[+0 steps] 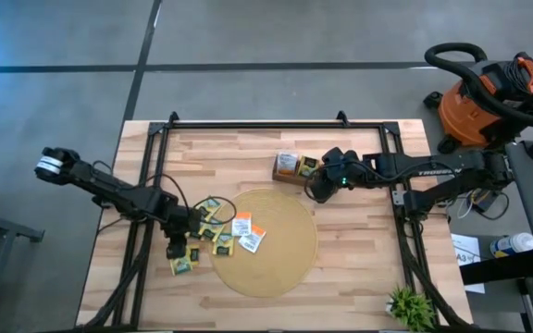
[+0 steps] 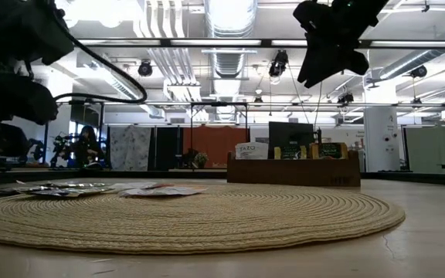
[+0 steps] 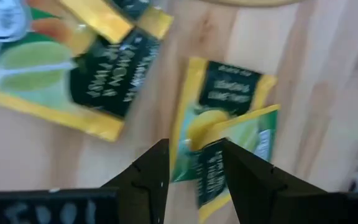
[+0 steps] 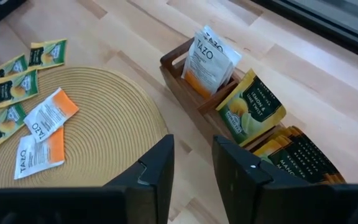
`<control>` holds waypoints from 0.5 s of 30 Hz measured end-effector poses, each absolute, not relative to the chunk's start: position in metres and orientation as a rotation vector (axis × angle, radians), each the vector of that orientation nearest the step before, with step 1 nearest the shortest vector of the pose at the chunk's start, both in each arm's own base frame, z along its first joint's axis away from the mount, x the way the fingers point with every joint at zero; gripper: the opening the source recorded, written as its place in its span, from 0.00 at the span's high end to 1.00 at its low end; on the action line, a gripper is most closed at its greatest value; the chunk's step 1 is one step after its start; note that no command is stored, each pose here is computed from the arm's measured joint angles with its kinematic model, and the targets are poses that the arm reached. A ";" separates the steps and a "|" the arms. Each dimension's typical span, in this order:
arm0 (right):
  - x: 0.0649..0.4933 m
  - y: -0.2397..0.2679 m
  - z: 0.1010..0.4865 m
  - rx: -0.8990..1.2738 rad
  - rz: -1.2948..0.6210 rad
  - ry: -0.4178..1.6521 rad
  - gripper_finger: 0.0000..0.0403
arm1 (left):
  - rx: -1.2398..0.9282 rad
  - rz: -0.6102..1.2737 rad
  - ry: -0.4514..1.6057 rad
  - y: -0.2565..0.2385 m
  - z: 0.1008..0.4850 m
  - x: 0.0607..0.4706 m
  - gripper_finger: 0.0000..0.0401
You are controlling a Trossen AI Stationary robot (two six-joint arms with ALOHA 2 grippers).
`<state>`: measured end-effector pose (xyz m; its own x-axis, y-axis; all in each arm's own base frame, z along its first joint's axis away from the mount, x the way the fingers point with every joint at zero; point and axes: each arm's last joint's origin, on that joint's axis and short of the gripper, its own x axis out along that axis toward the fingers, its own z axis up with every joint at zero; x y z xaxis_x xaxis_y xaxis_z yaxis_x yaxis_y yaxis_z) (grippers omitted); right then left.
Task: Pick & Place Tea
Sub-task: Put the lemon tea bag into the middle section of the wooden organizer
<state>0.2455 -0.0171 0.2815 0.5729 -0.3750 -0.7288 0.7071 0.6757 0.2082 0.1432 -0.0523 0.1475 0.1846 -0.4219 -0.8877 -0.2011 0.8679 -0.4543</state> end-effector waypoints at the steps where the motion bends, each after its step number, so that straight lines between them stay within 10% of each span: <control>1: 0.246 -0.017 0.282 0.521 -0.669 0.706 0.74 | -0.555 -0.178 1.391 -0.053 0.147 0.143 0.65; 15: 0.246 -0.017 0.281 0.523 -0.670 0.707 0.76 | -0.545 -0.226 1.400 -0.070 0.144 0.138 0.65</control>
